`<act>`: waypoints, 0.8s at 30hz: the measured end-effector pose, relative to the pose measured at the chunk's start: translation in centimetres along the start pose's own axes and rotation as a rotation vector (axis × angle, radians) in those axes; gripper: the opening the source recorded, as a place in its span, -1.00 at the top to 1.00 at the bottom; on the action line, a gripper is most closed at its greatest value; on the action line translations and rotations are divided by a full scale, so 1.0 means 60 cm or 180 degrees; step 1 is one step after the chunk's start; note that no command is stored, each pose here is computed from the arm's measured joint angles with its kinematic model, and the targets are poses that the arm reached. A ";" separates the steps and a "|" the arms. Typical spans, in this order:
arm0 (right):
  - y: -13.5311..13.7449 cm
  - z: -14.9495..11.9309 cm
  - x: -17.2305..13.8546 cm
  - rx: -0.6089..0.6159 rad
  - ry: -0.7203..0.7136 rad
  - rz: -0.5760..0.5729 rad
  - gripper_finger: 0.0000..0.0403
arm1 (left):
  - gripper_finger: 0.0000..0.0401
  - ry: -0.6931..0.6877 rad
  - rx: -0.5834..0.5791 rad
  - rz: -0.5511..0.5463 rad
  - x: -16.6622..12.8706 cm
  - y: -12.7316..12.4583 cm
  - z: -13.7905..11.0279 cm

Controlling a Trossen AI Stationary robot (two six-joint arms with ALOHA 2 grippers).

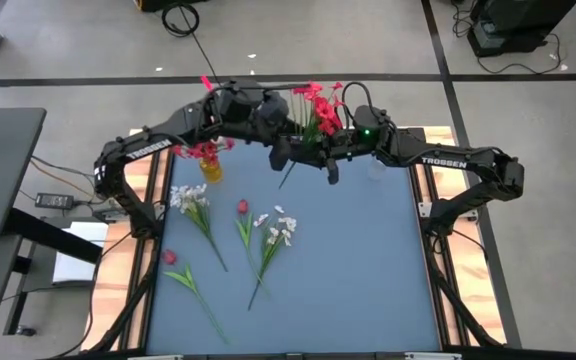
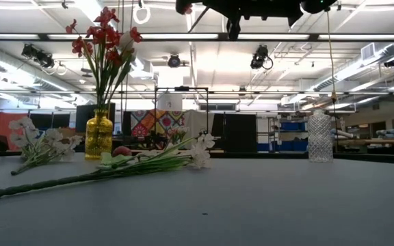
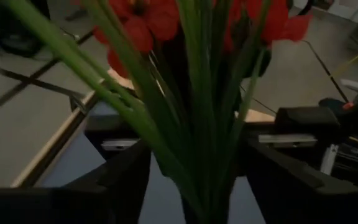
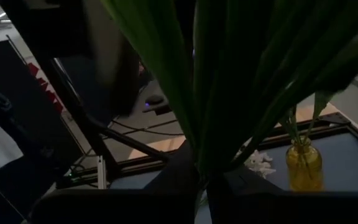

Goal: Sort flowers into vase by color
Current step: Put the red flowers into the yellow transparent flower vase

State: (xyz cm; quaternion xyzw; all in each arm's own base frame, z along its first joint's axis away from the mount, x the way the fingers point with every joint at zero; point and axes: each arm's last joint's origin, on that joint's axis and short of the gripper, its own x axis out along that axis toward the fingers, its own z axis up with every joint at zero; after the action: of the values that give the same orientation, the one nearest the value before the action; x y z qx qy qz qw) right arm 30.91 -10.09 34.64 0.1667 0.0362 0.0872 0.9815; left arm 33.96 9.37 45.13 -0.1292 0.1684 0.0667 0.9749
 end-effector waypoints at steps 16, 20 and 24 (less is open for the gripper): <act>-0.012 -0.013 -0.003 0.0260 0.0174 -0.0414 0.61 | 0.89 0.0008 0.0370 0.0015 0.030 0.010 -0.006; -0.025 -0.017 -0.010 0.0533 0.0160 -0.0862 0.57 | 0.93 -0.0206 0.0298 0.0244 -0.027 0.014 0.016; -0.036 -0.019 -0.016 0.0674 0.0169 -0.1056 0.57 | 0.93 -0.0365 0.0323 0.0583 -0.103 0.019 0.032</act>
State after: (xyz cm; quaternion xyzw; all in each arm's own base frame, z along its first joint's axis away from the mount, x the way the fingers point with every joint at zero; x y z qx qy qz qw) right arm 30.19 -11.90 32.89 0.2585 0.0980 -0.0756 0.9581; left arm 28.57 10.42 48.75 -0.0597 0.1266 0.1543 0.9781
